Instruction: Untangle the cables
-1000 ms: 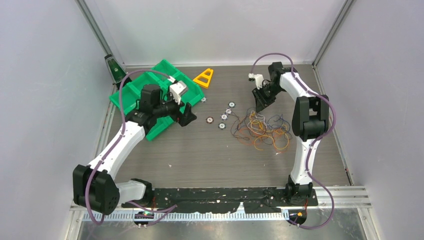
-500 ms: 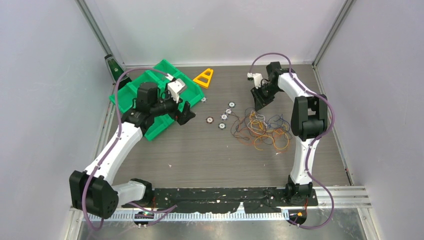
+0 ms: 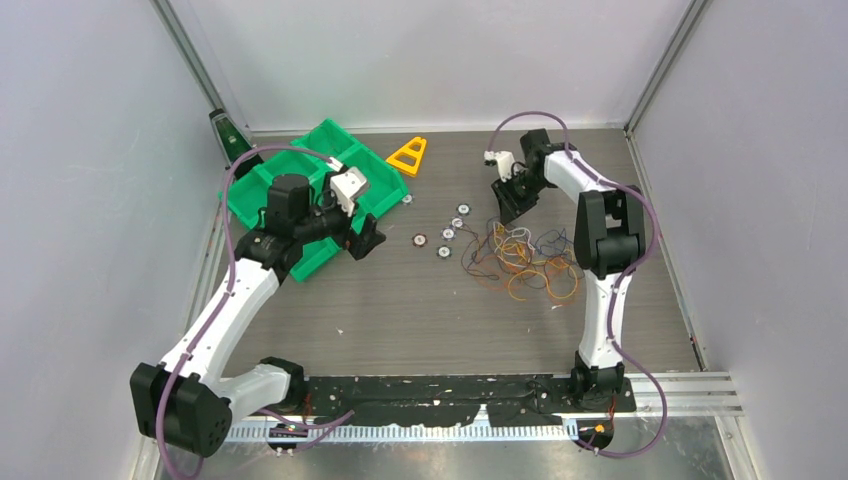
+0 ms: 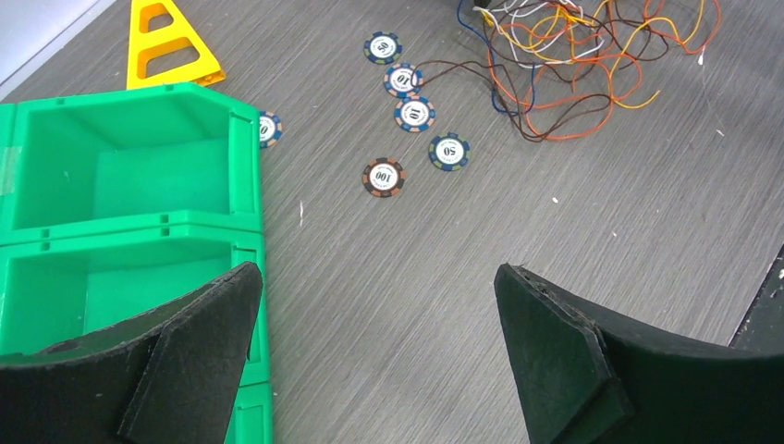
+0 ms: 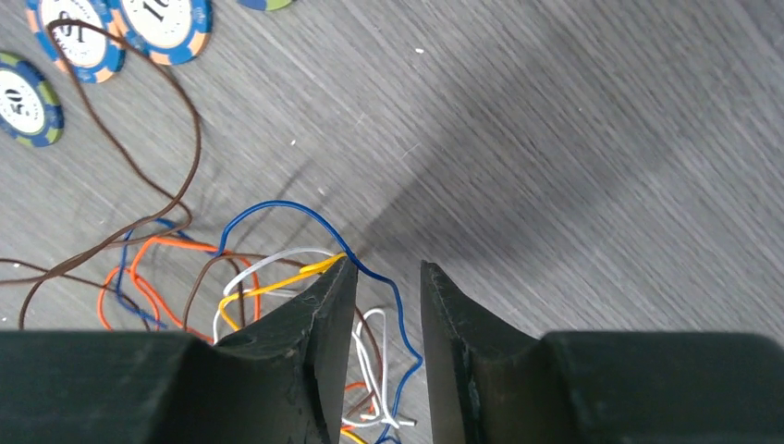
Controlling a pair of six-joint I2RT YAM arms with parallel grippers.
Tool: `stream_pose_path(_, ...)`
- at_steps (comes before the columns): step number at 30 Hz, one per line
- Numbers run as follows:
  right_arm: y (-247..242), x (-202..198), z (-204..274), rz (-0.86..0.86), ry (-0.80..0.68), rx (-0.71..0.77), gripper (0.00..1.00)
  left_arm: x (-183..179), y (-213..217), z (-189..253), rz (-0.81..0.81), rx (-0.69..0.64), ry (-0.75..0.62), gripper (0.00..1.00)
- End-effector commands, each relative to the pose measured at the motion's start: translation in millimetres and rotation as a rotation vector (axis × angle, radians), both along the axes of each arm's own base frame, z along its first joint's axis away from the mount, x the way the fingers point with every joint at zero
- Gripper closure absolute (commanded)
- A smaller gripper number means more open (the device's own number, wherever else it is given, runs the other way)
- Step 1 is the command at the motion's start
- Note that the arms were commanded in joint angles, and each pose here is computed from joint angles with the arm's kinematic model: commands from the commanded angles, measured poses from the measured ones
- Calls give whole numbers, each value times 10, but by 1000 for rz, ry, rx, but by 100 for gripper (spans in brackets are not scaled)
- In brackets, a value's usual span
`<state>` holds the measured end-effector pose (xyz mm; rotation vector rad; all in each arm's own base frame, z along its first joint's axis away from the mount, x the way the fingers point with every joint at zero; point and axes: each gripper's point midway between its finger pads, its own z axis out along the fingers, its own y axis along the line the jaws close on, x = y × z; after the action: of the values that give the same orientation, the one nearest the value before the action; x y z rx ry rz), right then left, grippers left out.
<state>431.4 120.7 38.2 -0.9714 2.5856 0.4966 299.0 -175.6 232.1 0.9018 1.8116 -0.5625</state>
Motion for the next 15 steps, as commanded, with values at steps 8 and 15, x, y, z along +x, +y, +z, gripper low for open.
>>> stream_pose_path(8,130,172,395,-2,-120,46,94,33,31,112,9,14,-56,0)
stream_pose_path(15,421,88,1762,29,-335,256,95,161,111,450,66,25,-156,0)
